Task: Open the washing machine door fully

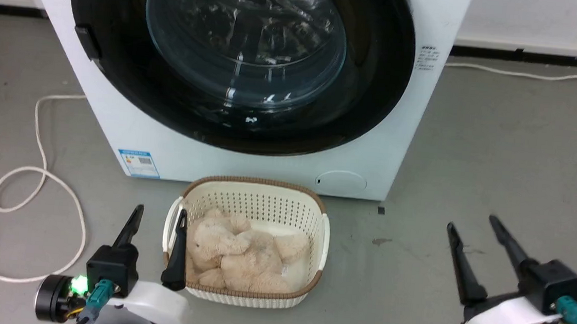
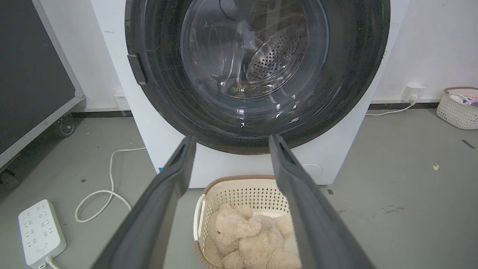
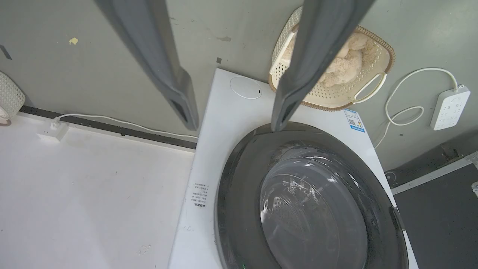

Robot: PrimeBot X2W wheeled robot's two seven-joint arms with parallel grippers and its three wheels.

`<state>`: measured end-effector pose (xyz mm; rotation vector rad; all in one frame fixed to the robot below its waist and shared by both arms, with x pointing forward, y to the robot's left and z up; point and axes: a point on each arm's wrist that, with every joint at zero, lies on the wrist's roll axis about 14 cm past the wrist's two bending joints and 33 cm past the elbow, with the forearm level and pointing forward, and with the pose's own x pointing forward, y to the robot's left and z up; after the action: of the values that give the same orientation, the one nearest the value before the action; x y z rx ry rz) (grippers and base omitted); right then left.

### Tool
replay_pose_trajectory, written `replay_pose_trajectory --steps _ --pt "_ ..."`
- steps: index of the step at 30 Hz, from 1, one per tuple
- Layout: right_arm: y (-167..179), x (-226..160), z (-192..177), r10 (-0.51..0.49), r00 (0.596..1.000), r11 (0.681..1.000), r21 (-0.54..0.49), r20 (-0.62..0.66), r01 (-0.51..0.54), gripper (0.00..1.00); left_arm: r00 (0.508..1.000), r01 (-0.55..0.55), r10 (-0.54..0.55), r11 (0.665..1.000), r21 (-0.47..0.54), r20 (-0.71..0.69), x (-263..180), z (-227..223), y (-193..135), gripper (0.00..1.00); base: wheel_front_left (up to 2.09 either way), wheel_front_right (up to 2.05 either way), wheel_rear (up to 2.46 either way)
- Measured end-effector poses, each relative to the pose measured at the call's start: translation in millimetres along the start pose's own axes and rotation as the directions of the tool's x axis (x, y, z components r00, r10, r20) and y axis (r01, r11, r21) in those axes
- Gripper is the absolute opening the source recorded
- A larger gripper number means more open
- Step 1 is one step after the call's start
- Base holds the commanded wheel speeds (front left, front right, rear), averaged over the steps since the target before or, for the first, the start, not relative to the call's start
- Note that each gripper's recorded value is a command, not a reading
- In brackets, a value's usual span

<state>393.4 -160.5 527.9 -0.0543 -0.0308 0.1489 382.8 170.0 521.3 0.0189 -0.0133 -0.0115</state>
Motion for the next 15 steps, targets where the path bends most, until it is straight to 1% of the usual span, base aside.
replay_pose_trajectory --steps 5,11,13,14,15 --pt "-4 17 6 0.013 1.0 1.0 -0.006 0.025 -0.013 1.0 1.0 0.0 0.001 1.0 -0.002 0.008 8 0 -1 1.0 0.0 0.0 0.0" --pt "-10 44 17 0.023 0.998 0.999 0.024 0.055 -0.024 1.0 1.0 -0.004 0.004 1.0 -0.011 0.001 15 -5 -2 1.0 0.0 0.0 0.0" --pt "-13 54 21 0.018 0.998 0.998 0.054 0.061 -0.021 1.0 1.0 -0.006 0.006 1.0 -0.013 0.007 17 -5 -2 1.0 0.0 0.0 0.0" --pt "-15 59 21 0.012 0.998 0.997 0.075 0.059 -0.016 0.48 1.0 -0.008 0.008 1.0 -0.017 0.008 19 -5 -2 1.0 0.0 0.0 0.0" --pt "-17 64 22 0.011 0.998 0.996 0.082 0.059 -0.016 0.0 1.0 -0.01 0.01 1.0 -0.018 0.006 19 -6 -1 1.0 0.0 0.0 0.0"
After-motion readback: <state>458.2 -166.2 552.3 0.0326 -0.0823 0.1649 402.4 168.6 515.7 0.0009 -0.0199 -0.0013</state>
